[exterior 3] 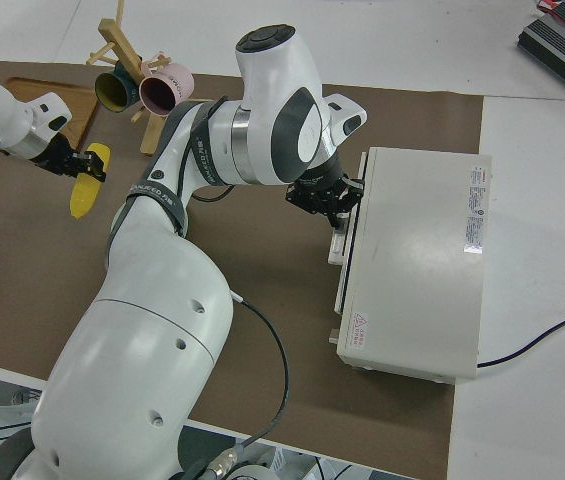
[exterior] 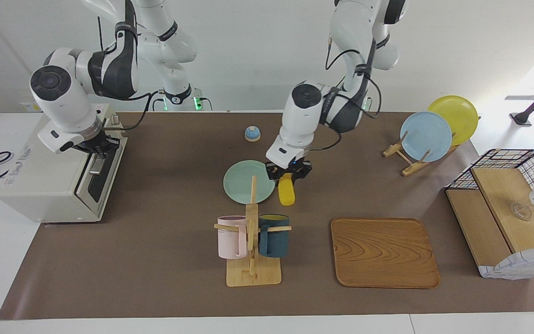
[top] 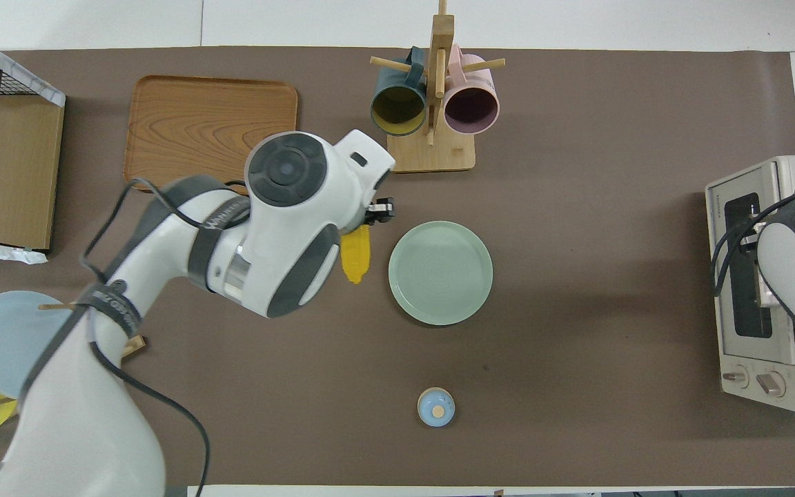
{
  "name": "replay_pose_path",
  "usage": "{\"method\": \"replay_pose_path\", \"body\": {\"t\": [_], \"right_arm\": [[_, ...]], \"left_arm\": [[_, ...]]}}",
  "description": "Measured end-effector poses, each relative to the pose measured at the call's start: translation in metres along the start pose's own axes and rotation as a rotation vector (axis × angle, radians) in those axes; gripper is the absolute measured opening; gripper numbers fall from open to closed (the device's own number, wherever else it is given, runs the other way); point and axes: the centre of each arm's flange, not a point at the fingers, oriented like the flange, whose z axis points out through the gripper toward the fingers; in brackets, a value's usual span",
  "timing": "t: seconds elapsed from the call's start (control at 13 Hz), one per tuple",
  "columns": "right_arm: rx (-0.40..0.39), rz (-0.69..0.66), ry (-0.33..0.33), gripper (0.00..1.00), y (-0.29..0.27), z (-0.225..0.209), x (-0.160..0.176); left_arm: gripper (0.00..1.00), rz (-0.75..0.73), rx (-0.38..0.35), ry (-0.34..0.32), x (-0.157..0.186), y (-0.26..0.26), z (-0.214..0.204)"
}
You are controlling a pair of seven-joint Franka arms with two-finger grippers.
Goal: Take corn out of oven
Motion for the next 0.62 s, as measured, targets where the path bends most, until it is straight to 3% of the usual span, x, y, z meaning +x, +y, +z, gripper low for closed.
{"method": "replay_pose_path", "body": {"t": [0.31,0.38,0.46,0.62], "right_arm": [[0.011,-0.024,0.045,0.01,-0.021,-0.071,-0.016],[0.07,-0.026,0.07,0.07,-0.028,-0.085,-0.018],[0.129,-0.025,0.09,0.07,-0.034,-0.091,-0.017],[0.179,-0.029,0.102,0.22,-0.041,-0.092,-0.015]], "left_arm": [[0.49,-0.021,0.024,0.058,0.086,-0.181,-0.008],[0.49,-0.032,0.031,0.07,0.104,-0.21,-0.003],[0.49,-0.037,0.037,0.08,0.122,-0.226,0.005],[0.49,-0.027,0.044,0.104,0.155,-0.241,0.029]]}}
